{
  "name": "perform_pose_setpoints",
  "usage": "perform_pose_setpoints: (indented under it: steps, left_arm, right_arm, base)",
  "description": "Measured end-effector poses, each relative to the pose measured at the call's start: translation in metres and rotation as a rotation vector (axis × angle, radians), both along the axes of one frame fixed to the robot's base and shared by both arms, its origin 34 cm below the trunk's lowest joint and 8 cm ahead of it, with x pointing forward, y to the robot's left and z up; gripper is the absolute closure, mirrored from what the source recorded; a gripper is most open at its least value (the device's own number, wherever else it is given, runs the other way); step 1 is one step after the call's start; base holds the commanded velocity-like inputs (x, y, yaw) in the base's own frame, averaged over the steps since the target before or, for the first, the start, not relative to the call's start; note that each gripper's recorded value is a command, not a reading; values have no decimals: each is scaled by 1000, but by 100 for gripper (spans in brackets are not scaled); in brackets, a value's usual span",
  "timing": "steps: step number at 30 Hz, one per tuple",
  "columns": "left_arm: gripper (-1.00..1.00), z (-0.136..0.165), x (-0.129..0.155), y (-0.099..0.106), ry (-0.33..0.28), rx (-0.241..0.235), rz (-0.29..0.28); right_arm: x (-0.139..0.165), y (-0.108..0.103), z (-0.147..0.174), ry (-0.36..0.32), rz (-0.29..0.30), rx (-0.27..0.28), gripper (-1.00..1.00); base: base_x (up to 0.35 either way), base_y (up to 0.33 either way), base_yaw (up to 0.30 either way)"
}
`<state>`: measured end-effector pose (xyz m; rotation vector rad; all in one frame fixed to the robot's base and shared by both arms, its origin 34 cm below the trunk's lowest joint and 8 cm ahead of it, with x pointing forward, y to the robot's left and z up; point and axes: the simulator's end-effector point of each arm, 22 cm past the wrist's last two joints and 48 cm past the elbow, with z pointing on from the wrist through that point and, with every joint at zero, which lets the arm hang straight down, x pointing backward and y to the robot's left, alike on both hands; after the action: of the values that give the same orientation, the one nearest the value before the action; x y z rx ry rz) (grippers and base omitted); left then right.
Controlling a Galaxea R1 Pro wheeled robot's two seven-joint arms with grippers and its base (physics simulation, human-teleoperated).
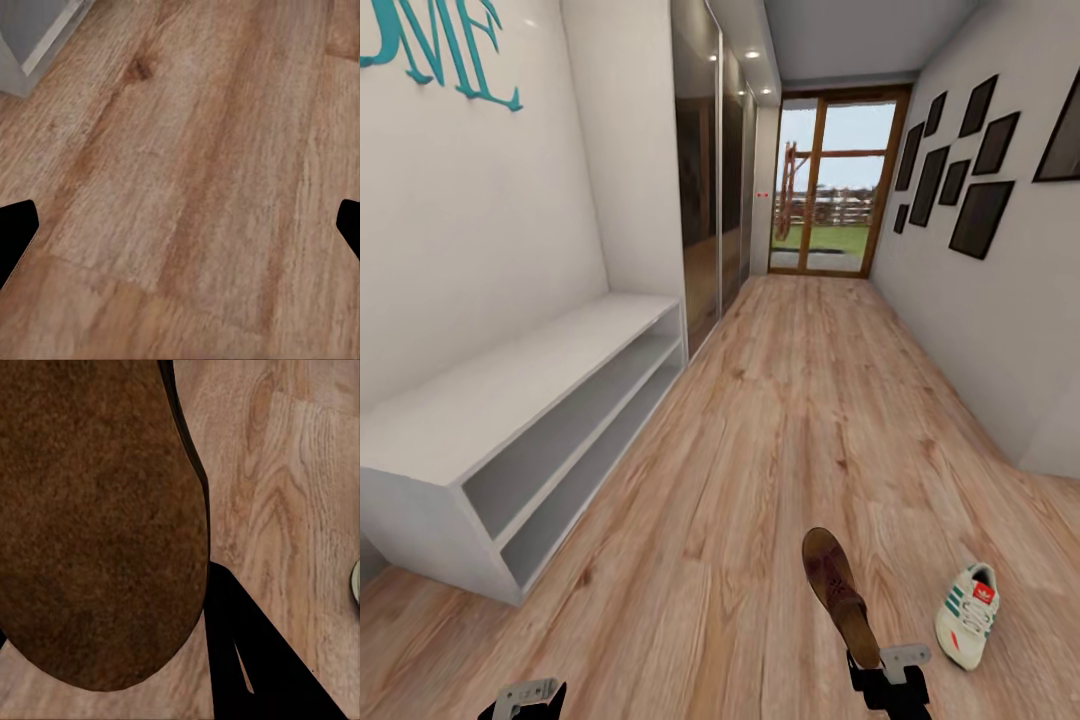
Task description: Pick up the two gym shoes and the two sandals from the corridor floor and place them onto the hallstand (shoe rack) in the corridor, making sure they are on the rack and not on the floor. Arrange them so the two gym shoes are next to each other and the two sandals are next to each other.
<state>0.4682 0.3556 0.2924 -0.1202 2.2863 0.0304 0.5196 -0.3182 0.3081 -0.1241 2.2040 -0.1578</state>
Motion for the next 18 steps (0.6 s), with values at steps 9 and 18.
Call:
perform_pose_setpoints:
  steps: [9,18]
  left_arm:
    - [-100,5,4,0,-13,0,0]
    - [-100,9,6,0,-23,0,0]
  right_arm:
    - [4,0,6,-14,0,0,100]
    - [6,0,10,-24,0,0,100]
  base:
    - [336,0,0]
    - [337,0,0]
